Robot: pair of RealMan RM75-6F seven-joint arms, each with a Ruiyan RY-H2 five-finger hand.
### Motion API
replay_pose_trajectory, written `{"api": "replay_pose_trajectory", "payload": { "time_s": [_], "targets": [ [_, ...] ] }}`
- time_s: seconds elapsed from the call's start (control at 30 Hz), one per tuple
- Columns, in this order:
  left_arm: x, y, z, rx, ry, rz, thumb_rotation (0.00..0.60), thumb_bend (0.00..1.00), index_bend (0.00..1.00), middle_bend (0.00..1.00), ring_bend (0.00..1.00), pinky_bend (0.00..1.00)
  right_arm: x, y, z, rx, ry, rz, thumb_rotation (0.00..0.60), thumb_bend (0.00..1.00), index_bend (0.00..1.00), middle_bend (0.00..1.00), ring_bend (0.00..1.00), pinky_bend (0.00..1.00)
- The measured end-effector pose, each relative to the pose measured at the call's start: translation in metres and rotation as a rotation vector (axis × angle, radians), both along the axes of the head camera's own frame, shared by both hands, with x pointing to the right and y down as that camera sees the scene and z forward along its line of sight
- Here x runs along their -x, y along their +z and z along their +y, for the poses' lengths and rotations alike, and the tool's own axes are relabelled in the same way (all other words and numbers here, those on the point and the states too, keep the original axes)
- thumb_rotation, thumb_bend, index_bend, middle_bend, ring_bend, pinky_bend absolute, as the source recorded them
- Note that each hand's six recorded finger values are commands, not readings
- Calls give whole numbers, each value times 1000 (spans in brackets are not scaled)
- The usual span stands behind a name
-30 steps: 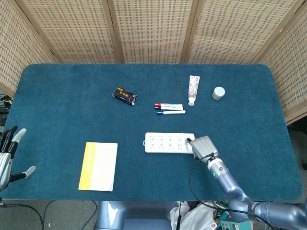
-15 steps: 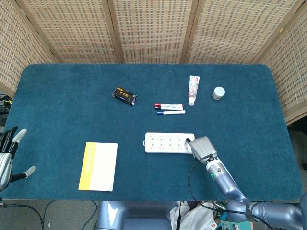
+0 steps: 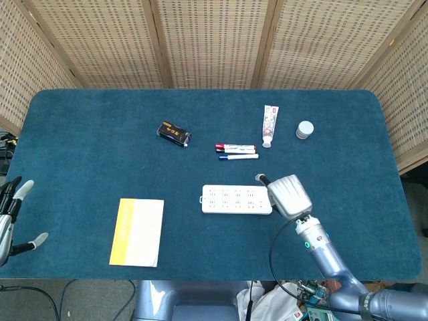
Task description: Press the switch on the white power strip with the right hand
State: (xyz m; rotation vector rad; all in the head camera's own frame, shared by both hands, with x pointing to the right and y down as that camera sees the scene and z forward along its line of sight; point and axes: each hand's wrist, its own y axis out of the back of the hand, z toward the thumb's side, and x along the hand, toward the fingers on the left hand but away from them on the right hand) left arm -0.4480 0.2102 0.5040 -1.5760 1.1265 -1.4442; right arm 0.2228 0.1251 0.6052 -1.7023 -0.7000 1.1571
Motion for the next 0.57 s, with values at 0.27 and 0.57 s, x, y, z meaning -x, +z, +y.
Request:
{"api": "replay_pose_trajectory", "payload": {
  "time_s": [0.27,0.57],
  "targets": [
    [1,0,4,2,9,-11,600,0,0,0,0,0,-85,-42,44,-85,150,-71,600,0,0,0,0,0],
    [-1,2,4,8,31,2,600,0,0,0,0,0,-145,-55,88,-147,235,-14,600,0,0,0,0,0]
  ]
}}
